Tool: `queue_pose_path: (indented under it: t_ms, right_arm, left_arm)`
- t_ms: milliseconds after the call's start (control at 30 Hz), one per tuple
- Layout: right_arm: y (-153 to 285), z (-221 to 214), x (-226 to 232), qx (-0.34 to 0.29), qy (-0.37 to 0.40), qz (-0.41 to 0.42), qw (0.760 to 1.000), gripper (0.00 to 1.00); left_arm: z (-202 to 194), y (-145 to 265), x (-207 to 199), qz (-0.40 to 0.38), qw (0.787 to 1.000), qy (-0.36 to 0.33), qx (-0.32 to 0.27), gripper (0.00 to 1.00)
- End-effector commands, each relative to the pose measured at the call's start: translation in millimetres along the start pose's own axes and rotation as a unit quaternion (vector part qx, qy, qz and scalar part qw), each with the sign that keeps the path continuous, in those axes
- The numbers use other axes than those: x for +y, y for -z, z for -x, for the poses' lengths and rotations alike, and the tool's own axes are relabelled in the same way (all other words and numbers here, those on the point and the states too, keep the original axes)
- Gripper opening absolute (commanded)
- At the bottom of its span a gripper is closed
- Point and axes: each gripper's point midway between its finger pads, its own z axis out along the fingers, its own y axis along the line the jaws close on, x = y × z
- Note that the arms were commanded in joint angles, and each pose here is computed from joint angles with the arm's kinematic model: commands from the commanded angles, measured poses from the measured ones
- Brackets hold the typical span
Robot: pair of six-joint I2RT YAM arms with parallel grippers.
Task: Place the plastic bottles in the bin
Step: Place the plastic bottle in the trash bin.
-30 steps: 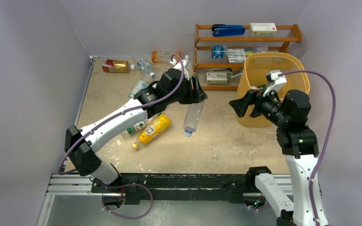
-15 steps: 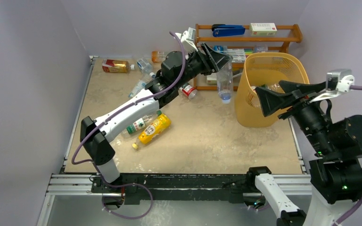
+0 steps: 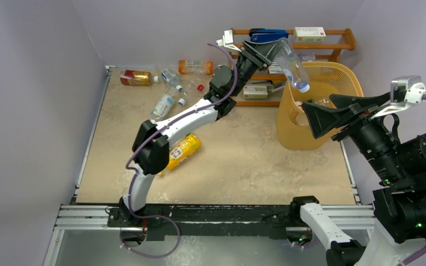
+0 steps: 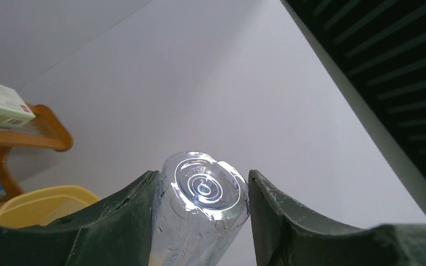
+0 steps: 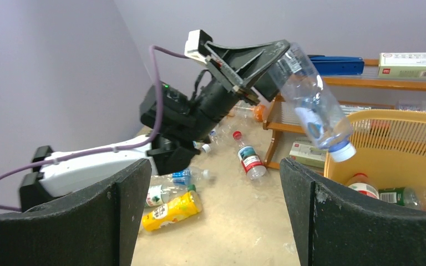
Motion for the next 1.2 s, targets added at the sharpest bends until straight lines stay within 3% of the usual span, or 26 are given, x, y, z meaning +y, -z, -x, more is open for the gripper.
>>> queue_pose_path:
  t_ms: [0,233,367,533,733,1000,1167]
  right_arm:
    - [3,7,9,-0.007,0.006,0.021,1.0,0.88]
    - [0,1,9,-0.002,0.007,0.029,1.0,0.88]
    - [-3,-7,9,0.007,0.004,0.036,0.999,0.88]
    - [-8,-14,9,0.013,0.0,0.044,0.999,0.88]
    - [-12,-16,9,0.016,-0.003,0.047,0.999,0.88]
    - [-33,-45,0,0.053,-0.015,0.059,0.997,0.88]
    - [-52,-74,-7,0.084,-0.027,0.076,0.993,0.89]
  left_arm:
    - [28,-16,-36,-0.105,0.989,0.074,-0.071,0.45]
    - [-20,-36,31,-0.044,0.998,0.039,-0.017,0.49]
    - [-42,-33,53,-0.02,0.999,0.006,0.028,0.78]
    - [-44,-31,35,-0.028,0.997,-0.032,0.061,0.81]
    - [-19,-19,-14,-0.005,0.99,-0.11,0.088,0.82]
    - [25,77,-17,0.158,0.94,-0.265,0.146,0.83]
    - [57,169,5,0.288,0.879,-0.337,0.177,0.83]
